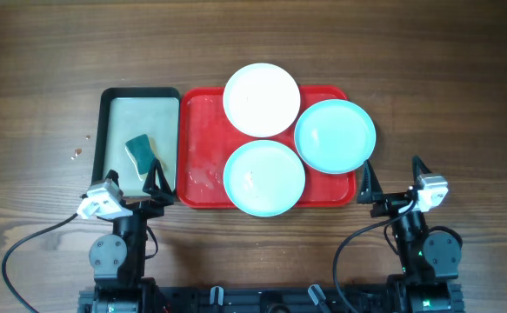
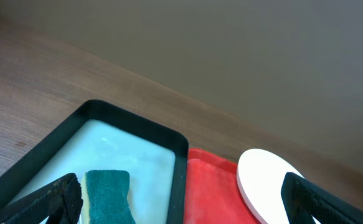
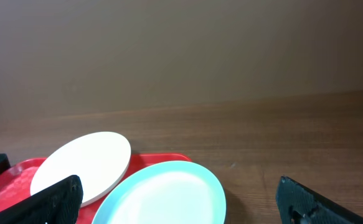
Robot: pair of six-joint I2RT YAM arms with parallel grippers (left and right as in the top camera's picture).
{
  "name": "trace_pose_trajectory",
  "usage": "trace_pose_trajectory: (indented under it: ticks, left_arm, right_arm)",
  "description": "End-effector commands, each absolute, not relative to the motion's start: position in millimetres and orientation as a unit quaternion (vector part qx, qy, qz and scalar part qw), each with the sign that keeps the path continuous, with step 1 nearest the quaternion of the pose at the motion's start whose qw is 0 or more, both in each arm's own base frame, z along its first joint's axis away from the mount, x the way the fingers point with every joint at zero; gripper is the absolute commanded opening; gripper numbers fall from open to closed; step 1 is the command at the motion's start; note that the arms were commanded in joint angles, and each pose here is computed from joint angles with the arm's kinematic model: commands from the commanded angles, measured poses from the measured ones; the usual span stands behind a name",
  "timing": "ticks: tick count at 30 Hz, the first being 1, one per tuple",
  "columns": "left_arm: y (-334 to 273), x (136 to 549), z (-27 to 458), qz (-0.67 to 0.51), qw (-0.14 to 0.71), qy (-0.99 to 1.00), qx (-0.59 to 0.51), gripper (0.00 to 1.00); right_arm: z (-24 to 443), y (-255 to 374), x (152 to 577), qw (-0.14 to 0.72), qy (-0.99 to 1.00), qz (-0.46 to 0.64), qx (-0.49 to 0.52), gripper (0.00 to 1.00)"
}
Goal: Clean dirty plates on tray and stack at the side
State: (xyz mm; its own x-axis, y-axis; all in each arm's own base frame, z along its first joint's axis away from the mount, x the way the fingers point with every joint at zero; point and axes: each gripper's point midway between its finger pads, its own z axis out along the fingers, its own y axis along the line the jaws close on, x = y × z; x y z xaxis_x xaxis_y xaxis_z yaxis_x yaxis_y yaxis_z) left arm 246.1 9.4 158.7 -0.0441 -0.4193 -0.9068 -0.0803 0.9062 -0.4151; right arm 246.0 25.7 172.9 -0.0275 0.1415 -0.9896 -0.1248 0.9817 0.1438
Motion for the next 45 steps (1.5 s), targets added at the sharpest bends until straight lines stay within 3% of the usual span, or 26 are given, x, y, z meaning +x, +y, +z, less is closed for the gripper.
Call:
trace_pose_trajectory:
  ticks: [1, 37, 45]
  left_arm:
    - [9.8, 246.0, 158.6, -0.13, 0.671, 0.708, -0.178, 1.0]
    - [9.8, 246.0, 158.6, -0.13, 0.671, 0.708, -0.178, 1.0]
    - [9.7, 246.0, 158.6, -0.131, 0.67, 0.708, -0.179, 1.0]
  right_arm:
    - [174.6, 27.8, 245.4, 0.7, 0.708, 0.095, -0.003, 1.0]
    - [173.2, 29.5, 245.5, 0.697, 0.71, 0.104, 0.0, 1.0]
    - [165.0, 29.2, 247.7, 0.668, 0.717, 0.179, 0.084, 1.0]
